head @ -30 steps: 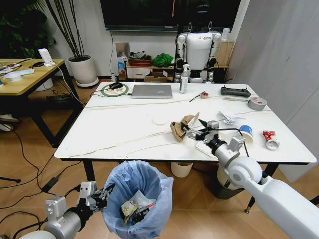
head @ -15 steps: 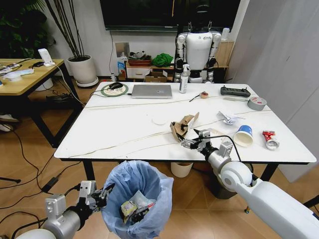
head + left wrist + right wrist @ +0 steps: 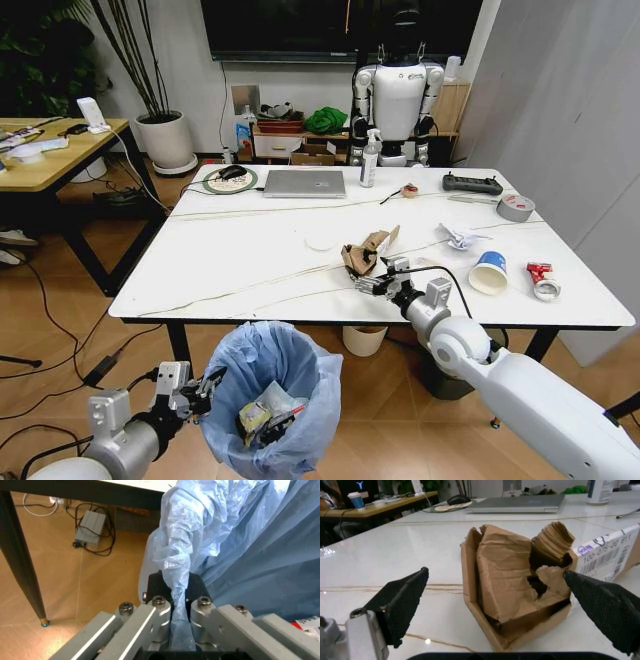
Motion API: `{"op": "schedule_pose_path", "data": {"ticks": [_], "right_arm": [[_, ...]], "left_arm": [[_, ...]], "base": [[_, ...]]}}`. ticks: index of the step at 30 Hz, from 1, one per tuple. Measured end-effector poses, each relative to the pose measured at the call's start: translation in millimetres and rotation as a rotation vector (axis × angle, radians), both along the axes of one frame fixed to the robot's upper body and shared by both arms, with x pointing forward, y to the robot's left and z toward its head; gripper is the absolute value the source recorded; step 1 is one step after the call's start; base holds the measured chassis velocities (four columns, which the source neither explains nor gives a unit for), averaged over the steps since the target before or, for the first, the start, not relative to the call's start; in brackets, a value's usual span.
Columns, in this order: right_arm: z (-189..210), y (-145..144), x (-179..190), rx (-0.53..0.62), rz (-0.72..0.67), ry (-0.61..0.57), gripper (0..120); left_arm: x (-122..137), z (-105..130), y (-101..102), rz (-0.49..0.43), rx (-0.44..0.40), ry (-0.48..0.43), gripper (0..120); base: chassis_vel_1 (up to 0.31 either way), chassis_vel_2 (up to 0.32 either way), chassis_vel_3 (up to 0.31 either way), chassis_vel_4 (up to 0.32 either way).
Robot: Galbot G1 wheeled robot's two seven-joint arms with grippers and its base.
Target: Pick up the trash bin and place the trash from the table into it.
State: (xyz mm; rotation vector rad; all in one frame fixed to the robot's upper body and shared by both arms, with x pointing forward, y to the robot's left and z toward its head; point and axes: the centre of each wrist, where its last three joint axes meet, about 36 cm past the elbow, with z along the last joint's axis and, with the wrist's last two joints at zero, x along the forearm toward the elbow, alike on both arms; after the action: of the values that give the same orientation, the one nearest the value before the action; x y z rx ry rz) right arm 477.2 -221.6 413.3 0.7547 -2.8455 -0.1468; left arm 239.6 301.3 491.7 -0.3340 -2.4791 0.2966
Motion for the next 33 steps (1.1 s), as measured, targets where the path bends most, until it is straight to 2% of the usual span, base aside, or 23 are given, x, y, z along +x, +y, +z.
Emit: {"op": "schedule_pose_path", "data": {"ticks": [9,19,23,33], "right_arm": [[2.0,2.8,6.5,-0.030,-0.044,-0.002,93],[34.2,-18.5,23.4,-0.003,-0.143,0.003,93],[44.8,-13.1,30.3,0.019,-0.175,0.040,93],[54.2,4.6,67.7,0.060,-0.292,0.235,93]], "left_arm": [[1.9,0.5,1.3,0.004,0.001,-0.004,0],[3.6,-1.4,1.0,0.001,-0.003,-0.001,0],[3.8,-1.3,0.8,-0.001,-0.003,0.000,0],[2.0,0.5,-0.3,0.000,-0.005,-0.003,0]], "base": [[0.000,0.000,0.000,0.000],[0.000,0.000,0.000,0.000],[0.000,0.000,0.000,0.000],[0.000,0.000,0.000,0.000]]}}
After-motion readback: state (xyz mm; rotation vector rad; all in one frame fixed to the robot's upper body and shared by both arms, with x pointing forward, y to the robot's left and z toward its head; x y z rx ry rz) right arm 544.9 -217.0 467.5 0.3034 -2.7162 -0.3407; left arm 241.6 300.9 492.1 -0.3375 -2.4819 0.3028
